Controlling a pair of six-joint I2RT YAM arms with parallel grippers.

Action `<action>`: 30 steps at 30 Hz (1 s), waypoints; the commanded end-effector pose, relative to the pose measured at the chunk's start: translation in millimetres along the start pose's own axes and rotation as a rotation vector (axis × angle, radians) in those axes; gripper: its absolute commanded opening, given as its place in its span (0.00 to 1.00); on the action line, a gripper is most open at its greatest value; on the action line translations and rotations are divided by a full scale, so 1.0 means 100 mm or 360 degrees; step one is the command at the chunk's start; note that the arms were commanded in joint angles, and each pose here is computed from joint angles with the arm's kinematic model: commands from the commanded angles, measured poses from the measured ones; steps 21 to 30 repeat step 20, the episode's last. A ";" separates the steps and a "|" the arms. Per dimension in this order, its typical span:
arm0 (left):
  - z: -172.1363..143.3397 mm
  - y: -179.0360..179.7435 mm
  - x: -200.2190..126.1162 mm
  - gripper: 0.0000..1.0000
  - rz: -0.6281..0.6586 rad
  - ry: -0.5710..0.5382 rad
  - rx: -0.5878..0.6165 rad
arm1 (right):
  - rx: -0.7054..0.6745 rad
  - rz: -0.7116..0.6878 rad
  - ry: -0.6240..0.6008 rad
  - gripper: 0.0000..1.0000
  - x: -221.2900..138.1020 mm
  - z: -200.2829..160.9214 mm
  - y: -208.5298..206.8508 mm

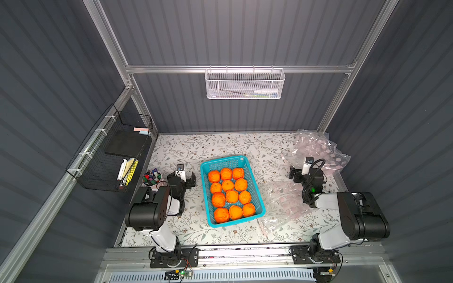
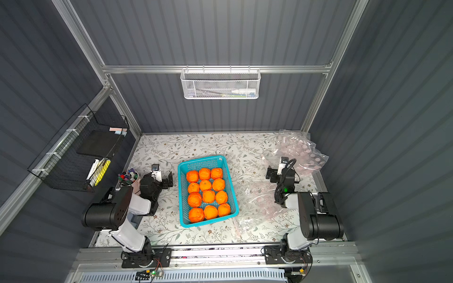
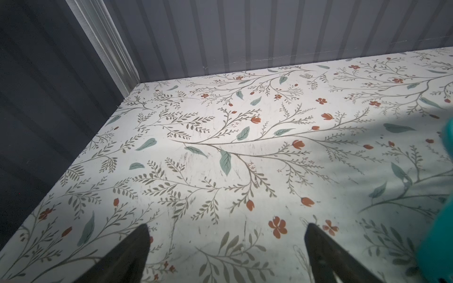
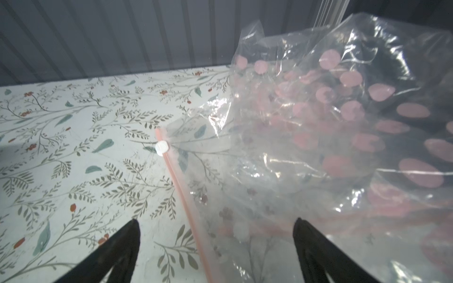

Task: Open the zip-top bag and take out the orange
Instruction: Reset both arms

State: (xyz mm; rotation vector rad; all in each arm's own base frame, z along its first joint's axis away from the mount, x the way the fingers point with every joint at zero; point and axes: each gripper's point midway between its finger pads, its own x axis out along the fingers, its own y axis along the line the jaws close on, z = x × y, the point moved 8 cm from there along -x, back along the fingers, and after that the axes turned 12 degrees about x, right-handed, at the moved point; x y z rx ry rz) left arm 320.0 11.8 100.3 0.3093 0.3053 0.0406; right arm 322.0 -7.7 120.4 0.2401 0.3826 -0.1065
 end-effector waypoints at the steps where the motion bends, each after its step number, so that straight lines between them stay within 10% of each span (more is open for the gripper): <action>1: 0.03 0.02 0.03 0.99 0.0001 -0.0021 -0.0007 | -0.0013 0.0009 0.0008 0.99 0.01 0.03 0.03; 30: 0.03 0.02 0.03 0.99 0.0002 -0.0021 -0.0006 | -0.0016 0.0009 0.0040 0.99 0.00 0.03 0.03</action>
